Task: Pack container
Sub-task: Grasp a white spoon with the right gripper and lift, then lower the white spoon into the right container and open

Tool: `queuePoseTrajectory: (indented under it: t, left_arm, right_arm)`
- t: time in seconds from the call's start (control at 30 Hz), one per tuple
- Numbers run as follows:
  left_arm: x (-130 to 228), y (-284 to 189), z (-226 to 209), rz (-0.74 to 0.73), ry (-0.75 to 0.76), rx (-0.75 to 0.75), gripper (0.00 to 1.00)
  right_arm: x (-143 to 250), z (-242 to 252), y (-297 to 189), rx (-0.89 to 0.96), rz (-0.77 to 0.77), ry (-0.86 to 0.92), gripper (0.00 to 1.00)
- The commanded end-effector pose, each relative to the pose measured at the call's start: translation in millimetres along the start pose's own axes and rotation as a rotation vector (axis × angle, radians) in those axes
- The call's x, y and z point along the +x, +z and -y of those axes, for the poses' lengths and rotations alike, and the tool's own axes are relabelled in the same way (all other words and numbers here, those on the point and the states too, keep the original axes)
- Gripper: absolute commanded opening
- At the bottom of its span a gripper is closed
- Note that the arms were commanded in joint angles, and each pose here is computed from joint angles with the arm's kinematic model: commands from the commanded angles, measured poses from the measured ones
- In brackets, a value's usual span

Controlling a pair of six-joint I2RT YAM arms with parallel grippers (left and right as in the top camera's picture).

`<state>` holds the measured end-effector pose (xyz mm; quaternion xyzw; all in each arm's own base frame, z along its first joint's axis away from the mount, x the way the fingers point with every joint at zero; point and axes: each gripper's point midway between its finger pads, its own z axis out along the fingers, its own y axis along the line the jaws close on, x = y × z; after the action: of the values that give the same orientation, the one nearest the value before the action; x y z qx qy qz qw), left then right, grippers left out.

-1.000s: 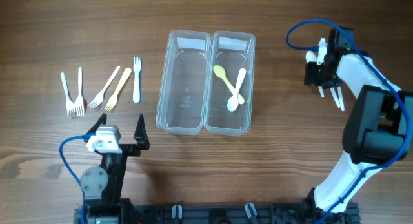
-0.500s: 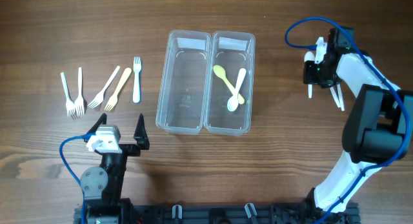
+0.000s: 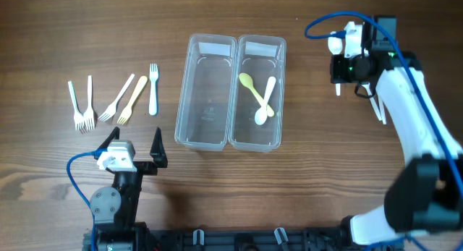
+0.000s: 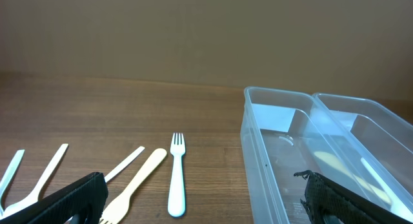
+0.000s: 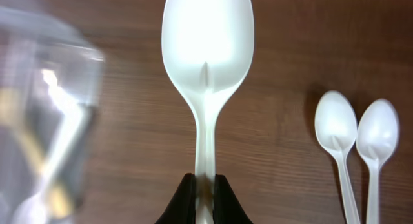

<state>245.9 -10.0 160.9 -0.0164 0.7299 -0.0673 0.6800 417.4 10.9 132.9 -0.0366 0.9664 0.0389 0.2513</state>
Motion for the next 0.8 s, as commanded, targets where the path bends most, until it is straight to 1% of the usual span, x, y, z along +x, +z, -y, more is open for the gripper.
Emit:
queuePoseTrajectory:
  t: [0.0,0.13,0.2,0.3,0.33,0.63,0.77]
  left_arm:
    - [2.5,0.4,-1.5,-0.002,0.015,-0.007,1.0]
    - [2.5,0.4,-1.5,-0.002,0.015,-0.007,1.0]
    - [2.5,0.4,-1.5,-0.002,0.015,-0.007,1.0]
    - [2.5,0.4,-1.5,-0.002,0.015,-0.007,1.0]
    - [2.5,0.4,-1.5,-0.002,0.015,-0.007,1.0]
    - [2.3,0.3,-1.4,-0.001,0.015,-0.006,1.0]
    - [2.5,0.4,-1.4,-0.002,0.015,-0.006,1.0]
  right_arm:
    - [-8.9,-30.7,-31.5,-0.053,0.065,-0.039,0.04]
    - [-8.7,-53.9,-49.4,-0.107,0.087,-0.044,0.04]
    - [-7.6,-73.0,-54.0,-0.185,0.089,-0.061,0.04]
    - [-5.0,-112.9,-60.3,-0.352,0.084,-0.09,0.04]
    - [-4.0,-121.8,-60.9,-0.378,0.08,-0.096,0.04]
    - [3.6,-188.5,-52.9,-0.469,0.057,-0.144,0.04]
    - [3.4,-200.8,-49.6,-0.484,0.054,-0.128,0.04]
